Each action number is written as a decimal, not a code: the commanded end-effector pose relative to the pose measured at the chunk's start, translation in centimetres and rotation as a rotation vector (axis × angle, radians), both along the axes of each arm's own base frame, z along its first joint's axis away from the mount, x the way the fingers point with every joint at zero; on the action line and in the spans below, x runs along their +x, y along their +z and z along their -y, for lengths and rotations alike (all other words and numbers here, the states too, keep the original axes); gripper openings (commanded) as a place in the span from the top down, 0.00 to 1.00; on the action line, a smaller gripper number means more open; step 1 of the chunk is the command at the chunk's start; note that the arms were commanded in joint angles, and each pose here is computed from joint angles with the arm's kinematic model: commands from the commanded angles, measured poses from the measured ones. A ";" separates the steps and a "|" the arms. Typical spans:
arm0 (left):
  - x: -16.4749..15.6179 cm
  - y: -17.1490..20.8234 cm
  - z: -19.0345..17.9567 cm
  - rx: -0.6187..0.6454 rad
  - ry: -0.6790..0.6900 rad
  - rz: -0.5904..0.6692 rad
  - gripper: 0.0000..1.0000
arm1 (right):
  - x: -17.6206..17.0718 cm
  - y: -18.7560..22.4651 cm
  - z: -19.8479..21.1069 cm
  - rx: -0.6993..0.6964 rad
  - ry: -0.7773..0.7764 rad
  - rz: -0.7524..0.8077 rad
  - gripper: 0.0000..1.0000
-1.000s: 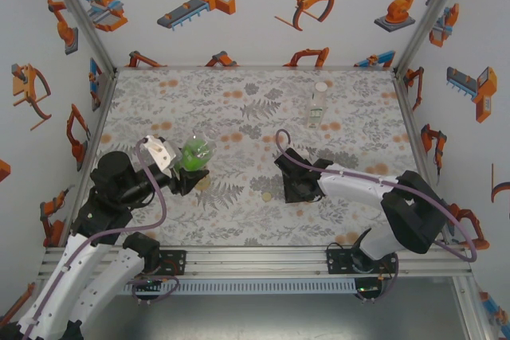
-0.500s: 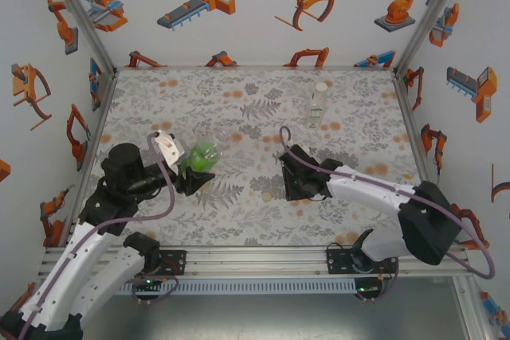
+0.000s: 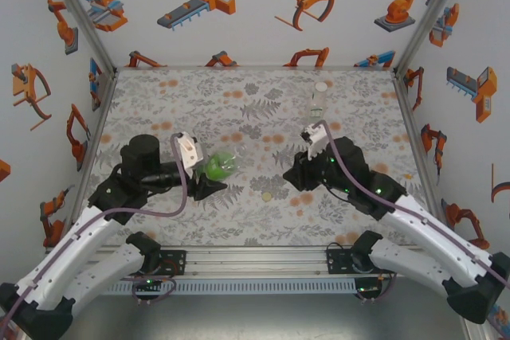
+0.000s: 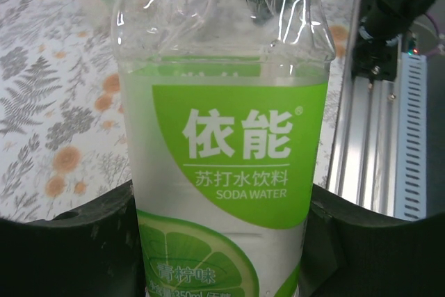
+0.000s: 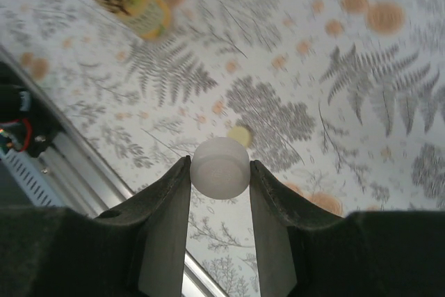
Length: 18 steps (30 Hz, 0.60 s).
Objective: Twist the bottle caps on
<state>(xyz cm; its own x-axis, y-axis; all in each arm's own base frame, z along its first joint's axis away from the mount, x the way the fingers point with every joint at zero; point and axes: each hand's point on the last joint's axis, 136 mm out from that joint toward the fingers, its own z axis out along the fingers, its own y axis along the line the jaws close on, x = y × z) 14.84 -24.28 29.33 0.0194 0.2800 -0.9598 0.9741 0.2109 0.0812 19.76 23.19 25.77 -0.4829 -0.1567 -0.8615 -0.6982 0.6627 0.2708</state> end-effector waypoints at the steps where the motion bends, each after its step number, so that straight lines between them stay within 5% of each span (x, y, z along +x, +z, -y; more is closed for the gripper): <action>1: -2.4 0.3 1.0 0.033 -0.143 0.072 0.99 | -3.5 6.0 -1.9 0.123 0.270 0.217 0.84; 10: -3.7 -1.2 1.9 0.115 -0.233 0.084 1.00 | -9.5 11.4 -1.9 0.210 0.592 0.500 0.84; 18: -3.9 -3.2 2.2 0.160 -0.255 0.036 1.00 | -10.3 12.0 -3.1 0.205 0.714 0.567 0.88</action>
